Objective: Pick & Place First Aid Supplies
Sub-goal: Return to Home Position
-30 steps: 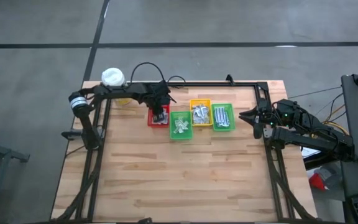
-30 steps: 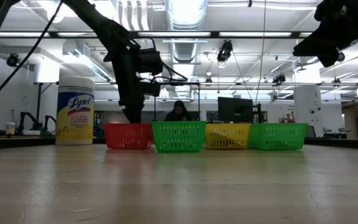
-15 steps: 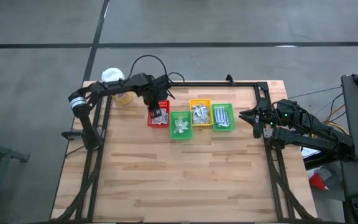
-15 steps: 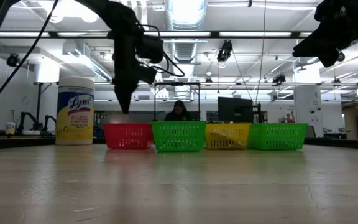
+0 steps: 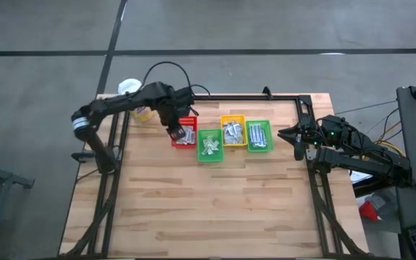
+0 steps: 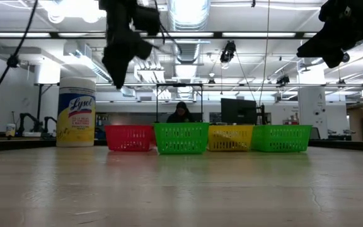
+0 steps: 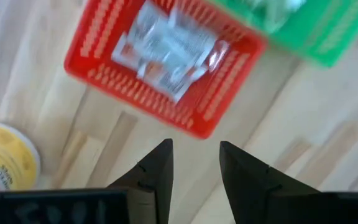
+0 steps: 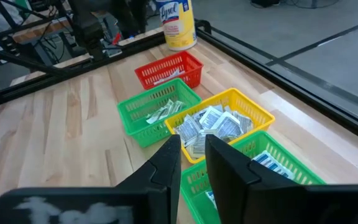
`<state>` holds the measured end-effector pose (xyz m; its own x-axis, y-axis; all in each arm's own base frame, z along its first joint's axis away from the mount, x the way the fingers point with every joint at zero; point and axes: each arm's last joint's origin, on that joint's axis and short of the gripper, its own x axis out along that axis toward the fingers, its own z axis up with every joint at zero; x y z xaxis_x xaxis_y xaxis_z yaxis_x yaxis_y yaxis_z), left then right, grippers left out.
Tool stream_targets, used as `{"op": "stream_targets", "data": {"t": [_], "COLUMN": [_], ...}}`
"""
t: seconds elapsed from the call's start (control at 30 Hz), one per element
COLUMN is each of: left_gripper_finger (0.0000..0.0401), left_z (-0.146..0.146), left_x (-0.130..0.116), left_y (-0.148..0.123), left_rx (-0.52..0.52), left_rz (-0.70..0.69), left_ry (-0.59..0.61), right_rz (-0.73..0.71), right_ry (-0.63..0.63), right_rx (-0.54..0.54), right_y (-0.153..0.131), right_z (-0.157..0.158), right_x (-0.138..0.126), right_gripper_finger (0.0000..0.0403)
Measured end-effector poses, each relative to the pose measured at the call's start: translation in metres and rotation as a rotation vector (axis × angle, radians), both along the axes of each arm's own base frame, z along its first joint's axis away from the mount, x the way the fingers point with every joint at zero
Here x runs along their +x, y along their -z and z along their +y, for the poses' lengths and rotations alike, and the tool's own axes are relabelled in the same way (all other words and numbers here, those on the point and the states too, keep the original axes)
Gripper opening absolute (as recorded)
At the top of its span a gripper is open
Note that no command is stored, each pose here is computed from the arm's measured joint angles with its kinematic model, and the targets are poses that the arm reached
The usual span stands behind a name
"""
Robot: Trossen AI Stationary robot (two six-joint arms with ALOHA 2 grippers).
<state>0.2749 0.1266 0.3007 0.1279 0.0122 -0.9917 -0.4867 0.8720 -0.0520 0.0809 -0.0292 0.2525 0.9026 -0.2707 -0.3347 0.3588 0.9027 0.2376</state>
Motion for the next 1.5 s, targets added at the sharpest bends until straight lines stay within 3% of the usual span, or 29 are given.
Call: {"op": "stream_targets", "data": {"t": [0.2,0.37,0.7,1.17,1.5], "left_gripper_finger": [0.0124,0.0124,0.0124,0.0124,0.0124], "left_z": [-0.042,-0.078,-0.122,-0.128,-0.126], "left_x": [-0.021,-0.053,-0.114,-0.149,-0.194], "left_y": [-0.044,-0.070,-0.066,-0.020,-0.008], "left_rx": [0.127,0.145,0.147,0.212,0.289], "left_rz": [-0.316,-0.618,-1.015,-1.245,-1.370], "left_ry": [-0.039,-0.017,-0.034,0.052,0.125], "right_rz": [-0.001,0.000,0.000,-0.001,0.000], "right_ry": [0.000,-0.001,-0.001,-0.002,-0.002], "right_rx": [0.000,0.000,0.000,0.000,0.001], "right_y": [0.000,0.000,0.000,0.000,0.000], "right_z": [0.000,0.000,0.000,0.000,0.000], "right_x": [0.000,0.000,0.000,0.000,0.000], "right_gripper_finger": [0.0081,0.0084,0.0069,0.0084,0.0080]}}
